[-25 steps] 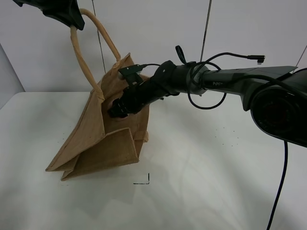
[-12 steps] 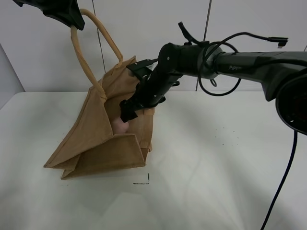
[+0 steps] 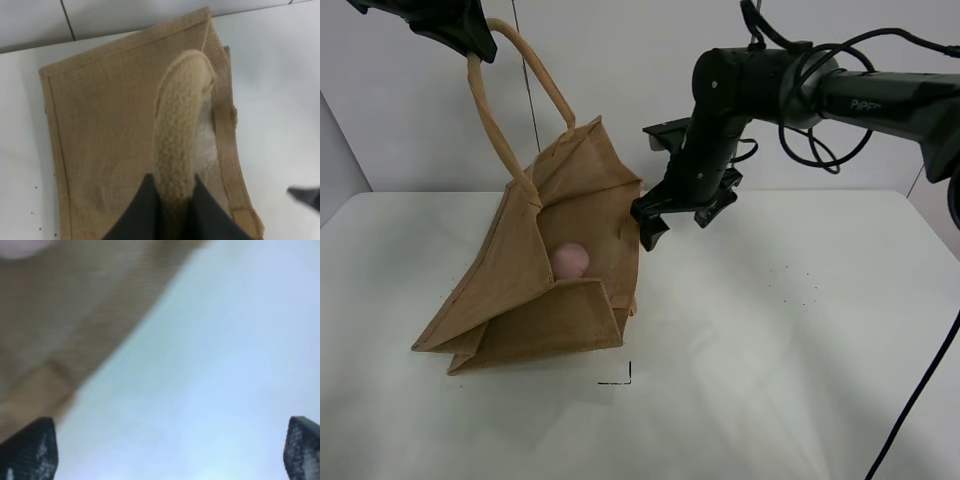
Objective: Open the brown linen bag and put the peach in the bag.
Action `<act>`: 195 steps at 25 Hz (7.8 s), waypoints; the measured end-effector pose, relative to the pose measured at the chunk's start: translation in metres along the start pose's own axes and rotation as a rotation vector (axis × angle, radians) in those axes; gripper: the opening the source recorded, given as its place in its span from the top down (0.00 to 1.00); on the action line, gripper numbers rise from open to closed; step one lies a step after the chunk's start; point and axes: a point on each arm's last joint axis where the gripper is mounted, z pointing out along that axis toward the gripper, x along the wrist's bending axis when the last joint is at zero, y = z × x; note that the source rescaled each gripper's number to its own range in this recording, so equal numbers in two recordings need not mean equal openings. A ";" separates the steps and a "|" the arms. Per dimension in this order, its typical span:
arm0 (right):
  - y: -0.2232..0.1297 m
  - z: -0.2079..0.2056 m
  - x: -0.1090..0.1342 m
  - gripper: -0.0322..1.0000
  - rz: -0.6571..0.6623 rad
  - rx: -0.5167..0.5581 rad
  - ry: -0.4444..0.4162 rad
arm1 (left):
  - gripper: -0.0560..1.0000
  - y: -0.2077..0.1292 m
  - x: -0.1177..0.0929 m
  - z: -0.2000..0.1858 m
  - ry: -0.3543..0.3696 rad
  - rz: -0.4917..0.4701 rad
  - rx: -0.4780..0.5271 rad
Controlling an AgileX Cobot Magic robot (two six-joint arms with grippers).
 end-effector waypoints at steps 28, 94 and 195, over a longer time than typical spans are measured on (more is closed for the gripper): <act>-0.096 -0.061 -0.182 0.00 0.486 0.079 -0.071 | 0.95 0.000 0.000 0.000 -0.001 0.000 0.000; -0.430 -0.168 0.031 0.00 0.293 -0.887 -0.390 | 0.95 -0.027 0.004 0.192 -0.032 -0.057 0.389; -0.430 -0.168 0.031 0.00 0.293 -0.887 -0.390 | 0.02 -0.384 0.050 -0.085 0.181 -0.053 -0.162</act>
